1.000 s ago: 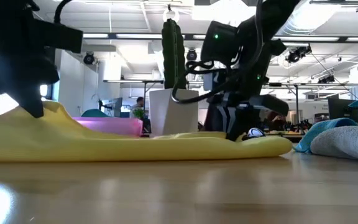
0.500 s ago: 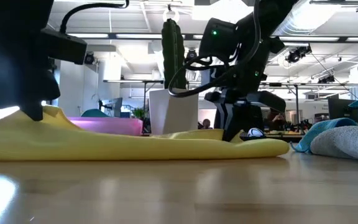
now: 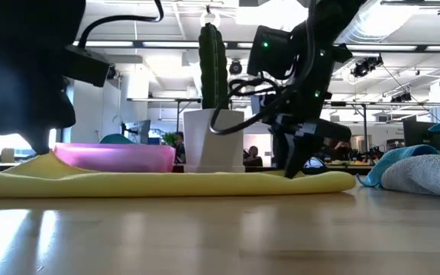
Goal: Fold microfiber towels
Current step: Fold the yellow microfiber towel
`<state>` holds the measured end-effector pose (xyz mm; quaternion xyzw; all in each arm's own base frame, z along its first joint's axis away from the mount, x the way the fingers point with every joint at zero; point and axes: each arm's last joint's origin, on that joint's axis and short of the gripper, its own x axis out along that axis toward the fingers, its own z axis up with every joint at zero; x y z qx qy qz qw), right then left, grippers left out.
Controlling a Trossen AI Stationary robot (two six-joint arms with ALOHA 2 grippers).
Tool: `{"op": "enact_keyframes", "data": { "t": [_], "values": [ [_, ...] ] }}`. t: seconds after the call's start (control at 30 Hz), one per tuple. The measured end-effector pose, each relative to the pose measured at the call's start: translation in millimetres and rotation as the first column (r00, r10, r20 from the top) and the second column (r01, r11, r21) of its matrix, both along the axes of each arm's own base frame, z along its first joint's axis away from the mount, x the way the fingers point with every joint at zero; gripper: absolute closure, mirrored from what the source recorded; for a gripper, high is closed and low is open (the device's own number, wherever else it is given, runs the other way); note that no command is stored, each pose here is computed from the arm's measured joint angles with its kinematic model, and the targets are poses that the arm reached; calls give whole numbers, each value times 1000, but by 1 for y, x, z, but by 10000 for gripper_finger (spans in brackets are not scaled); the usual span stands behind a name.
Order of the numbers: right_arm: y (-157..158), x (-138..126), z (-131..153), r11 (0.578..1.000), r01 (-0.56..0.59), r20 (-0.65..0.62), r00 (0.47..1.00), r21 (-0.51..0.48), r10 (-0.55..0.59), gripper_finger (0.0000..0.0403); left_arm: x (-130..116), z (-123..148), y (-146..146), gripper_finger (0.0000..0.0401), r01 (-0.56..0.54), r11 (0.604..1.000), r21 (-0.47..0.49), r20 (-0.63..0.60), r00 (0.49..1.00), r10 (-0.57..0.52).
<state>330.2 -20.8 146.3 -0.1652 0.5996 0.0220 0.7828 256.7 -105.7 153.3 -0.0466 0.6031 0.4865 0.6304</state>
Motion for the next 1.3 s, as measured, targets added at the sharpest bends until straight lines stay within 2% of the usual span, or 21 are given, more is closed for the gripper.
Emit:
{"op": "enact_keyframes", "data": {
  "t": [0.13, 0.27, 0.37, 0.5, 0.57, 0.67, 0.77, 0.87, 0.97, 1.13, 1.2, 1.3],
  "values": [
    [3, -2, 11, 994, 110, -69, 992, 22, -108, 254, -5, 5, 7, 254, -12, 999, 36, -88, 996, 16],
    [14, -6, 26, 980, 171, -83, 983, 107, -163, 252, -9, 9, 8, 244, 20, 998, 58, -130, 991, -12],
    [26, -11, 40, 966, 199, -70, 979, 164, -190, 256, -9, 10, 0, 250, 148, 989, -7, -143, 979, -147],
    [44, -19, 57, 954, 223, -27, 975, 199, -223, 258, -3, 11, -13, 269, 336, 936, -106, -69, 936, -344],
    [52, -20, 60, 946, 244, -17, 969, 213, -246, 258, 3, 10, -19, 279, 407, 904, -133, -11, 911, -412],
    [63, -24, 55, 948, 262, -6, 964, 179, -265, 258, 9, 8, -23, 291, 468, 873, -139, 42, 884, -466],
    [69, -31, 43, 941, 306, -18, 952, 145, -306, 258, 11, -2, -20, 299, 475, 870, -131, 50, 880, -473],
    [72, -34, 33, 908, 379, 8, 922, 178, -386, 258, 4, -17, -14, 304, 451, 877, -166, 38, 891, -452],
    [71, -35, 28, 889, 410, 6, 908, 207, -420, 258, -4, -29, -10, 309, 439, 872, -217, 37, 896, -442],
    [48, -45, 25, 863, 453, -21, 887, 222, -460, 258, -10, -37, -9, 320, 431, 861, -270, 62, 900, -432],
    [36, -55, 22, 833, 487, -23, 866, 262, -499, 258, -11, -37, -12, 326, 426, 860, -281, 70, 903, -424],
    [21, -65, 16, 740, 499, 43, 816, 451, -577, 258, -13, -36, -17, 338, 410, 864, -292, 94, 911, -401]
  ]
}}
